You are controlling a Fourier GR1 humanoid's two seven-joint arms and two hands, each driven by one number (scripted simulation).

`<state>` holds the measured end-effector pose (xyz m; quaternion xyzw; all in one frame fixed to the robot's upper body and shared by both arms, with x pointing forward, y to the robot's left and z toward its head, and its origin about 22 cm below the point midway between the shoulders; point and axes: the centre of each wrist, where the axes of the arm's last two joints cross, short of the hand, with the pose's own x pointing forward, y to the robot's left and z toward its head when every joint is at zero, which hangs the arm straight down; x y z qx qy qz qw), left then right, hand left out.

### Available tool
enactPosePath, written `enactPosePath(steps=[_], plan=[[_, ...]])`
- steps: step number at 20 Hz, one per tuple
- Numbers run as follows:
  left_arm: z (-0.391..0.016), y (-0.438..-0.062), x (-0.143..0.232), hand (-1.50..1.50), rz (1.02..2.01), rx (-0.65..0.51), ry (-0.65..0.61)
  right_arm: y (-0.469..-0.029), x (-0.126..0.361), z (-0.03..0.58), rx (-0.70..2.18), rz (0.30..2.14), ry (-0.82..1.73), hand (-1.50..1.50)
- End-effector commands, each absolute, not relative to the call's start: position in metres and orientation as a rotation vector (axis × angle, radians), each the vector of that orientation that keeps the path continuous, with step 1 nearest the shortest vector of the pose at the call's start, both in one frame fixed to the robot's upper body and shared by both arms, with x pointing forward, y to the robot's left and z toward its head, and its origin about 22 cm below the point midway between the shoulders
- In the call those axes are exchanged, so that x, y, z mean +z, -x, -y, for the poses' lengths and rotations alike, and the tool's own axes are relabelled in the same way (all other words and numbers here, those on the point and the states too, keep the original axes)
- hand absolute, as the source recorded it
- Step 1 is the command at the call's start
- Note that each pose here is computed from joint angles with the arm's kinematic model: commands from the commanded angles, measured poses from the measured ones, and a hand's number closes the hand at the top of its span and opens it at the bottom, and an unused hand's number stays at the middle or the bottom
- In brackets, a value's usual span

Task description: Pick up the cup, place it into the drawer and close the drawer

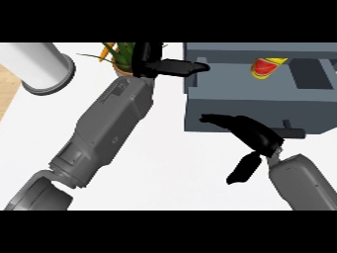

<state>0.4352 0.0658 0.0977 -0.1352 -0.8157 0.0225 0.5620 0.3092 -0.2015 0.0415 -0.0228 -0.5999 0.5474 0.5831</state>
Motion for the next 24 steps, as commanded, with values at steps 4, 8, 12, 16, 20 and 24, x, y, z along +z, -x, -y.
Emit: enactPosePath(steps=[4,8,12,16,20,24], plan=[[-0.098,-0.430,0.081,-1.50,1.925,0.096,0.335,-0.355,-0.005,0.200,1.295,1.293,0.174,1.50],[-0.123,-0.432,0.088,-1.50,1.911,0.078,0.353,-0.370,-0.009,0.231,1.205,1.417,0.174,1.50],[-0.126,-0.423,0.074,-1.50,1.902,0.089,0.387,-0.408,0.035,0.244,1.077,1.479,0.242,1.50],[-0.128,-0.421,0.075,-1.50,1.901,0.064,0.395,-0.421,0.052,0.271,0.987,1.560,0.307,1.50],[-0.157,-0.417,0.063,-1.50,1.880,0.038,0.392,-0.434,0.082,0.283,0.878,1.571,0.364,1.50],[-0.151,-0.413,0.062,-1.50,1.885,0.051,0.426,-0.437,0.099,0.296,0.848,1.589,0.364,1.50]])
